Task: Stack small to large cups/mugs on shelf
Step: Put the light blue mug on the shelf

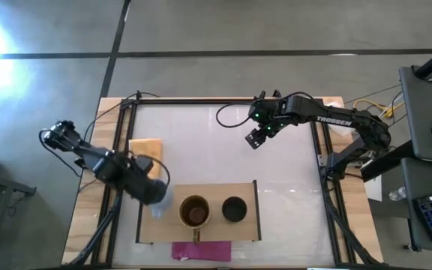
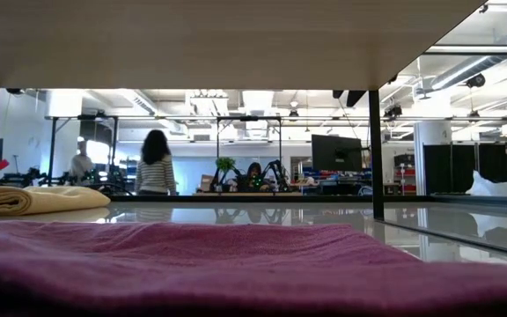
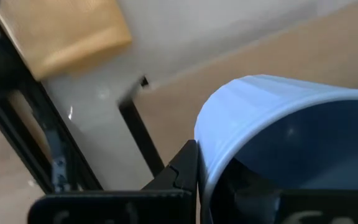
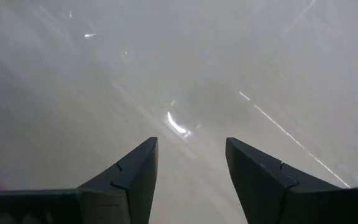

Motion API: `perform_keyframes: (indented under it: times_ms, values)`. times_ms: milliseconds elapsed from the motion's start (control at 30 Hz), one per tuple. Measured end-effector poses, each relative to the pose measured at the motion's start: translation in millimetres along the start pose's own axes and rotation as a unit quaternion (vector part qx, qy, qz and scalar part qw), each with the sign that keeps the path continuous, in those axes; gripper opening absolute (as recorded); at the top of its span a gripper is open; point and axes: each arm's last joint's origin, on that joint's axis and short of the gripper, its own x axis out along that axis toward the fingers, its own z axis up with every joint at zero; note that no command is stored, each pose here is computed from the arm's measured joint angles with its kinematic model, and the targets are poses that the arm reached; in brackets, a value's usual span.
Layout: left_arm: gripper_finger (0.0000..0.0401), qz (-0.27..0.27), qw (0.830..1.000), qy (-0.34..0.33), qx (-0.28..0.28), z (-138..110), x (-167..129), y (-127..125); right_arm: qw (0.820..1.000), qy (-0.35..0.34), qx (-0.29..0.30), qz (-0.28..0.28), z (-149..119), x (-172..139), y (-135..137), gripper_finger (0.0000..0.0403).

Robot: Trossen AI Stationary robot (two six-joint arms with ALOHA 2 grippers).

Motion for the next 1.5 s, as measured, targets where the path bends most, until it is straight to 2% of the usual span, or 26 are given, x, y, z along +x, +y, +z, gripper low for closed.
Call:
perform_keyframes:
  times_ms: [200, 400, 700, 867, 1267, 1500]
  values:
    - [0.0000, -0.015, 1.000, 0.012, -0.013, -26, 16, -21, 1.000, 0.006, -0.024, 0.001, -1, 0, 0, 0.0183]
    - [0.0000, -0.007, 1.000, 0.027, -0.010, -40, 28, -38, 0.999, 0.006, -0.044, 0.001, -1, 0, 0, 0.0183]
    - [0.0000, 0.017, 0.999, 0.036, -0.021, -41, 13, -37, 0.998, 0.006, -0.058, 0.001, -1, 0, 0, 0.0183]
    - [0.0000, 0.013, 0.999, 0.048, -0.019, -42, 6, -37, 0.998, 0.008, -0.061, 0.000, -2, 2, -1, 0.0183]
    - [0.0000, 0.053, 0.997, 0.048, 0.012, -47, 22, -43, 0.998, 0.027, -0.060, -0.010, -7, 13, -4, 0.0183]
    - [0.0000, 0.051, 0.998, 0.029, 0.000, -47, 24, -45, 0.998, 0.026, -0.060, -0.010, -7, 13, -4, 0.0183]
